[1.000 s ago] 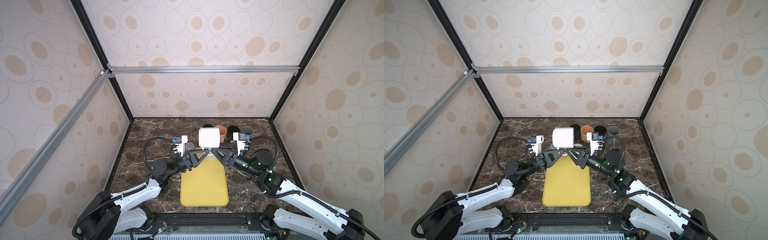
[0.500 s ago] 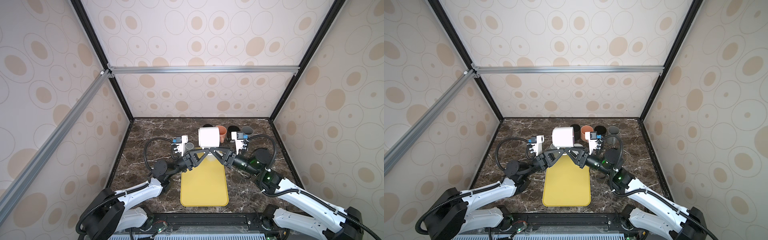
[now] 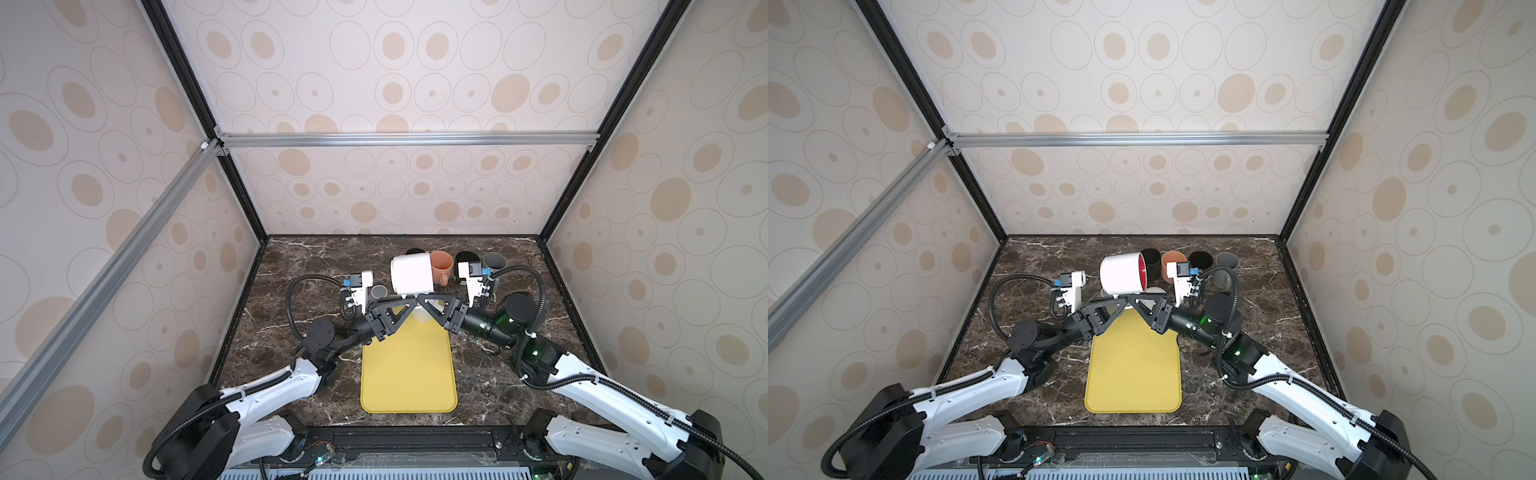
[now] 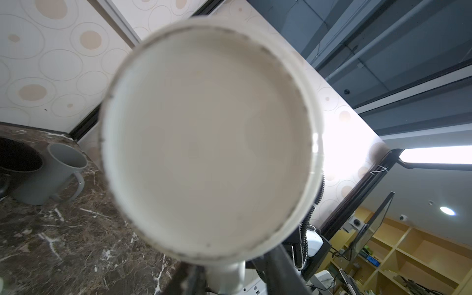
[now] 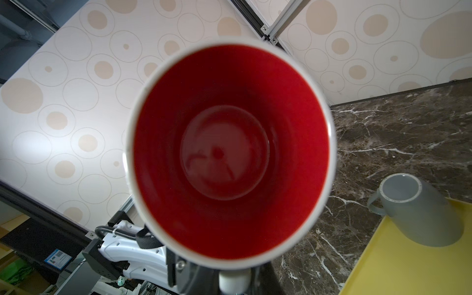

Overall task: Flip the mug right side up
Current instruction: 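Close the right gripper on the white mug's handle while the left holds it, then carry the white mug beyond the tray with the right gripper while the left draws back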

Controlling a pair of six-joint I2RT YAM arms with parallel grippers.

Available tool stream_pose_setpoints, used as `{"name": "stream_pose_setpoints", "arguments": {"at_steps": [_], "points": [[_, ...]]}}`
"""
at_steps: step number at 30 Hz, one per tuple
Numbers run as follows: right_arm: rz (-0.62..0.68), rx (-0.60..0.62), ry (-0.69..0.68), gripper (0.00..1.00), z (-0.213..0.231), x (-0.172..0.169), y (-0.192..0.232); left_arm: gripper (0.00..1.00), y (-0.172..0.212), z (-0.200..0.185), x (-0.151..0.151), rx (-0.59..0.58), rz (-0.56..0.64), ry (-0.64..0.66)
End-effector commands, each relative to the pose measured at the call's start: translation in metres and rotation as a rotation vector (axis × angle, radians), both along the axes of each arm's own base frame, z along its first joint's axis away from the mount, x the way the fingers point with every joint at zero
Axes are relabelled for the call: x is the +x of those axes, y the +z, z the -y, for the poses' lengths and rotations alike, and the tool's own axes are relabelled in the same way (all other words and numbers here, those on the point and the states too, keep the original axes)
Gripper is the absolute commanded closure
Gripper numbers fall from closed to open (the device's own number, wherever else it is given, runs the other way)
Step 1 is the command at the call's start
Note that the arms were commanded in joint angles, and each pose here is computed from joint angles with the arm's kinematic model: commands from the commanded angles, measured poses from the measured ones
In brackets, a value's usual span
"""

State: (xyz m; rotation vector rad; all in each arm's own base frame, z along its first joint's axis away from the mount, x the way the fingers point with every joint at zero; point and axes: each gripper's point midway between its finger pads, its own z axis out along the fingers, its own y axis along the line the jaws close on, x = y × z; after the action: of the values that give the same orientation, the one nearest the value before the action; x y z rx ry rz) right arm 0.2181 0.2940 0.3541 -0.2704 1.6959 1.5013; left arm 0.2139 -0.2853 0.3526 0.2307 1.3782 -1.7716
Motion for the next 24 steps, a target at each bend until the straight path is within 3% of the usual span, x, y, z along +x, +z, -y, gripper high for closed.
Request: {"name": "stream_pose_setpoints", "arguments": {"at_steps": [1, 4, 8, 14, 24], "points": [[0.059, 0.006, -0.043, 1.0, 0.006, 0.004, 0.027, 0.0, 0.007, -0.015, 0.02, 0.15, 0.052, 0.208], [0.034, -0.051, -0.081, 1.0, 0.009, 0.01, 0.026, 0.0, -0.004, -0.048, 0.038, 0.347, 0.054, 0.45], [-0.005, -0.122, -0.122, 1.0, 0.01, 0.02, 0.022, 0.0, -0.01, -0.095, 0.046, 0.489, 0.054, 0.675], [-0.078, -0.306, -0.214, 1.0, 0.006, 0.05, -0.001, 0.0, -0.022, -0.118, 0.061, 0.661, 0.001, 0.747], [-0.072, -0.645, -0.458, 1.0, 0.006, 0.123, -0.014, 0.0, -0.044, -0.143, 0.071, 0.594, -0.064, 0.841]]}}
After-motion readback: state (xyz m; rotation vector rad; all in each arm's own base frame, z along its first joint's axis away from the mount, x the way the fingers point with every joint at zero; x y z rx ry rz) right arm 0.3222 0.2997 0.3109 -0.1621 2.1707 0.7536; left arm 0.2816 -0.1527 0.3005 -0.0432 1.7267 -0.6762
